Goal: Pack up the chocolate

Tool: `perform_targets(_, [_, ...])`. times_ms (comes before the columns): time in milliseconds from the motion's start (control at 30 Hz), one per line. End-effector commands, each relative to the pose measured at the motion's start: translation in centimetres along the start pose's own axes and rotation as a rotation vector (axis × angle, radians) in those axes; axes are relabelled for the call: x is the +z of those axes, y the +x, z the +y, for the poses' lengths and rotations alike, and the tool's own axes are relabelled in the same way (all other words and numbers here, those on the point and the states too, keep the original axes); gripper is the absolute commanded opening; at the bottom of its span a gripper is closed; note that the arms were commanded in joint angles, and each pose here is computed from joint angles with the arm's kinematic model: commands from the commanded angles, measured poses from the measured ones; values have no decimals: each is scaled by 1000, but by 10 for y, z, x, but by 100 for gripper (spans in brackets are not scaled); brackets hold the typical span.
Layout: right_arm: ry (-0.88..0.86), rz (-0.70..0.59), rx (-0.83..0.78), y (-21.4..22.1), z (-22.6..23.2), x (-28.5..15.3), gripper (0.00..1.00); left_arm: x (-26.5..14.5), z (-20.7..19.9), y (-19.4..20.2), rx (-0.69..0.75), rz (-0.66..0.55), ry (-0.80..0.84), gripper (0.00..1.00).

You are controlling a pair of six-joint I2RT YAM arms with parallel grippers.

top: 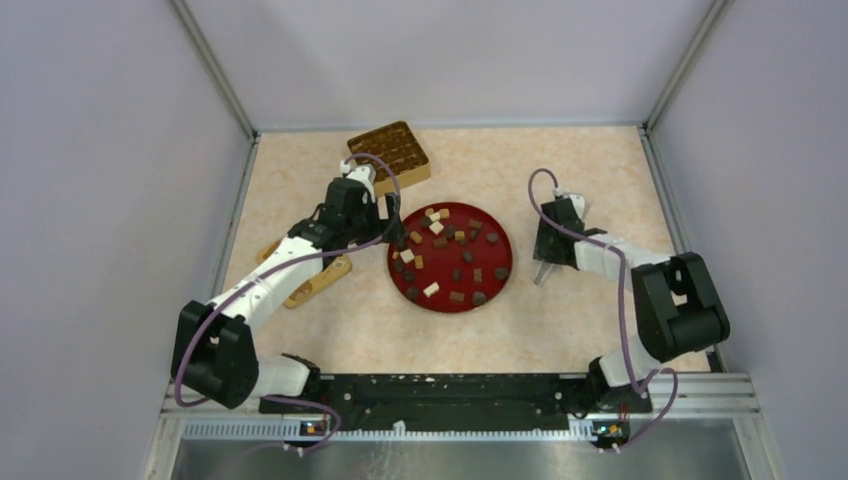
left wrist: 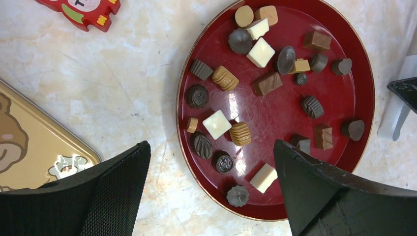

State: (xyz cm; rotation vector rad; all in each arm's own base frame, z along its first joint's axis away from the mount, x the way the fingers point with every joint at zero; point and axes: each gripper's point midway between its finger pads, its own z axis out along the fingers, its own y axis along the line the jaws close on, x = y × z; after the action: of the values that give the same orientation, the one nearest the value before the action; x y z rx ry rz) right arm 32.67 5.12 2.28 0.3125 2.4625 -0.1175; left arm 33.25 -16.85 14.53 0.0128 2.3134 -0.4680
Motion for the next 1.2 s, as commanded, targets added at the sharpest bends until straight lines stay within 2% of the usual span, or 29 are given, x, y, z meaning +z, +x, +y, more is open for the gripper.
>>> perform_targets(0, [-76, -4, -163, -4, 24, -3, 53, -2, -3, -13, -14, -29, 1, 99])
perform_targets(167, [-79, 2, -172, 4, 20, -8, 55, -3, -3, -12, -20, -24, -3, 99])
perform_targets(300, [-47, -9, -125, 4, 14, -5, 71, -3, -3, -13, -18, -27, -1, 99])
perform_targets(400, [-6, -28, -64, -9, 14, -2, 77, -3, -4, -15, -12, -28, 0, 99])
perform_targets(733, [17, -38, 155, -30, 31, 7, 73, -9, -1, -17, -7, -39, -15, 99])
perform_targets(967, [33, -49, 177, -28, 30, 9, 74, -10, 0, -14, -9, -33, -18, 99])
perform_targets(1167, [-14, -76, 133, -38, 37, 17, 74, -11, 0, -14, -10, -34, -17, 99])
